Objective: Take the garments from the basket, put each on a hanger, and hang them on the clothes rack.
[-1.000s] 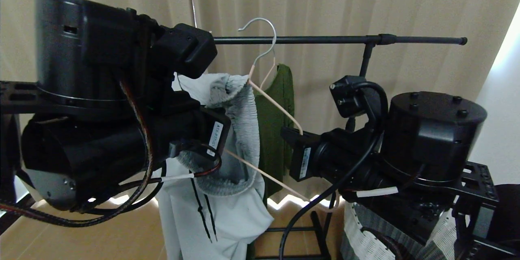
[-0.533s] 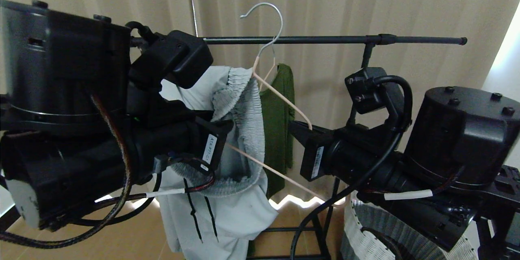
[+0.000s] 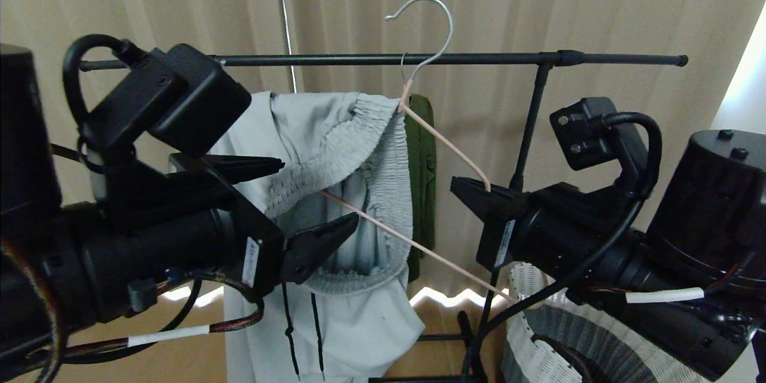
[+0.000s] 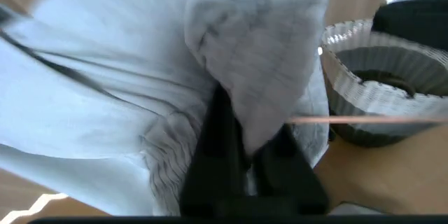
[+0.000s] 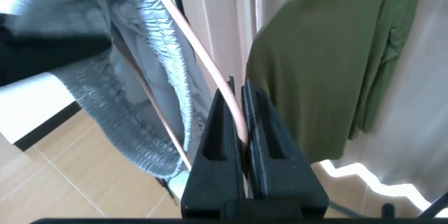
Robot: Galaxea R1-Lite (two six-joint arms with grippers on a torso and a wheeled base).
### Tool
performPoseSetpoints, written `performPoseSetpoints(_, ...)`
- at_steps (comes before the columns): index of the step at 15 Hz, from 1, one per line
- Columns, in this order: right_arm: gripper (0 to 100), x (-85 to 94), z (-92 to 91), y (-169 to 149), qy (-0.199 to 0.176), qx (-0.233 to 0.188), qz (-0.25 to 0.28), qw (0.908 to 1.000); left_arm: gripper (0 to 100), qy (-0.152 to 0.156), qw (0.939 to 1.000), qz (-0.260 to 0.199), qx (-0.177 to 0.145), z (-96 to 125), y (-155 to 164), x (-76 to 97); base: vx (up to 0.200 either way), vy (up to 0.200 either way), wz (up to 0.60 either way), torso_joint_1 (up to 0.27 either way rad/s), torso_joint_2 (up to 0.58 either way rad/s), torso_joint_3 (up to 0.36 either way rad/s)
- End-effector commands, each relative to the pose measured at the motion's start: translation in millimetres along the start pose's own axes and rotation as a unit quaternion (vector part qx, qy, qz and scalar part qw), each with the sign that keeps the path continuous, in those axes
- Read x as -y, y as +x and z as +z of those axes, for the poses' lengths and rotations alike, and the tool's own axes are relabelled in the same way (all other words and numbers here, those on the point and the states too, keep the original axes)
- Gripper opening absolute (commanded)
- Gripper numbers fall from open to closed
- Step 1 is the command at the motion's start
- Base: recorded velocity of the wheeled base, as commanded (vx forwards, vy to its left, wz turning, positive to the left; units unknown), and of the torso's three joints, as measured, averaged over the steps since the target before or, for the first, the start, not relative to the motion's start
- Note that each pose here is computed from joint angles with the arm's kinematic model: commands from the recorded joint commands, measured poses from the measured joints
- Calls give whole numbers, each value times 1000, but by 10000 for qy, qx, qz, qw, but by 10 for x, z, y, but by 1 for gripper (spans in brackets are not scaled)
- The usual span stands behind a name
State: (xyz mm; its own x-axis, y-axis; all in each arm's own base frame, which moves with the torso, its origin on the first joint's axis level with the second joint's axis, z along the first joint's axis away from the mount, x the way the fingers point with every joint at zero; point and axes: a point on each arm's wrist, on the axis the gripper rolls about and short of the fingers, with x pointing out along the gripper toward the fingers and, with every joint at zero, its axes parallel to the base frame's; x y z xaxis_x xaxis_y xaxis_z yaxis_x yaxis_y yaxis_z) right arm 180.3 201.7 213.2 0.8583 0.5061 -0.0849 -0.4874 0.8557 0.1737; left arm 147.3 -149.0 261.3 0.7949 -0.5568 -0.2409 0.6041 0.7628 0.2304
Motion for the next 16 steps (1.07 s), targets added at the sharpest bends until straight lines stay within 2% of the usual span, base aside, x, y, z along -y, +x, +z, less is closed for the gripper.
performPoseSetpoints(1,0,205,25,-60,-224,38,-320,9992,100,100,9994,140,299,11,-198,-118,0,0,0,0,0,0)
performPoseSetpoints(2,0,314,10,-80,-352,-3,-442,9984,100,212,9986,280,384,8,-224,-182,0,0,0,0,0,0)
performPoseSetpoints(4,0,410,-27,-159,-400,-89,-416,9983,100,422,9960,601,512,-22,-216,-280,0,0,0,0,0,0)
performPoseSetpoints(7,0,469,-38,-271,-507,-93,-438,9977,100,1175,9860,1091,453,-110,-187,-429,0,0,0,0,0,0)
performPoseSetpoints(8,0,474,-33,-298,-593,-91,-366,9975,100,1344,9843,1053,444,-133,-183,-432,0,0,0,0,0,0)
performPoseSetpoints(11,0,540,-59,-315,-768,-203,-152,9967,100,1449,9860,666,492,-142,-88,-414,0,0,0,0,0,0)
performPoseSetpoints(16,0,555,-72,-303,-862,-263,29,9959,100,1751,9809,680,506,-28,84,-443,0,0,0,0,0,0)
